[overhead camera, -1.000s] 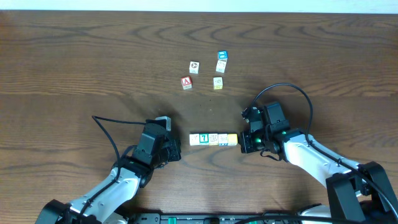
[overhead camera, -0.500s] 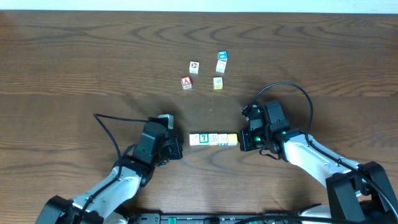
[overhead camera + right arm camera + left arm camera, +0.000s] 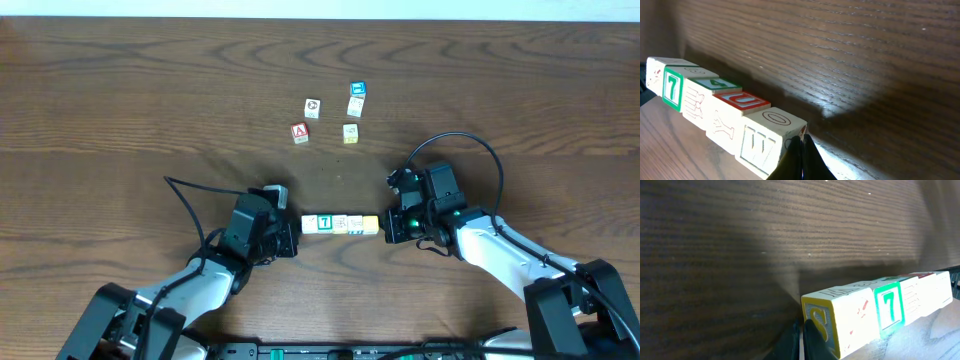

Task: Lift 5 blocks

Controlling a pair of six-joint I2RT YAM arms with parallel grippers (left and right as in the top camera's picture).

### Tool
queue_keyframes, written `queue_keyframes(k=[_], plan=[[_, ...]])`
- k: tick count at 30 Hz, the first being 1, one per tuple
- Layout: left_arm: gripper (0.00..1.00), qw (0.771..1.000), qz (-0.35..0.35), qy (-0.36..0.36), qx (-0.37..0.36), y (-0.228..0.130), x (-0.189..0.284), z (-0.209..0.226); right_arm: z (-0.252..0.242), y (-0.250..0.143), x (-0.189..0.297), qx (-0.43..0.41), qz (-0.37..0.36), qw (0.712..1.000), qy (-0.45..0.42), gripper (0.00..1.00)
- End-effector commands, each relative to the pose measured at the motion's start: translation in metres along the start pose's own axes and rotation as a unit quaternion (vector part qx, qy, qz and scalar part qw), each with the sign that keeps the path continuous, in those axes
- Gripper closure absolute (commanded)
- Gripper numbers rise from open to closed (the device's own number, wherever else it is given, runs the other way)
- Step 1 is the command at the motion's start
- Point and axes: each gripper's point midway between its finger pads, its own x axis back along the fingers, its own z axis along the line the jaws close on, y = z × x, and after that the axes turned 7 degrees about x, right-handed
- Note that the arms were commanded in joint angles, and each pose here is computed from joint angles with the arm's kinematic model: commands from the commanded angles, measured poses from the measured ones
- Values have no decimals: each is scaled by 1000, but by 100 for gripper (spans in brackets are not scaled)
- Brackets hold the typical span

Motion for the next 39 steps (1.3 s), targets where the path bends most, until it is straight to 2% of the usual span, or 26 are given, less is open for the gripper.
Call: queue_keyframes(k=[1,11,14,26,31,39], plan=[[93,1000,25,-1,-11,-12,-4,3,10,-2,-3,0,10,1000,19,99],[93,1000,26,-4,-17,-12,-4,2,9,-8,-3,-32,21,999,17,99],[92,999,8,31,-16,-7,-4,15,7,-8,-3,-32,21,999,11,99],[93,995,-40,94,-17,11,-1,36,-2,-12,-2,-35,26,999,-16,99],[93,995,-32,93,20,6,-1,37,-2,-14,-2,-37,30,999,-16,99],[93,999,16,35,20,-11,-4,17,12,-16,-2,-48,37,998,25,99]])
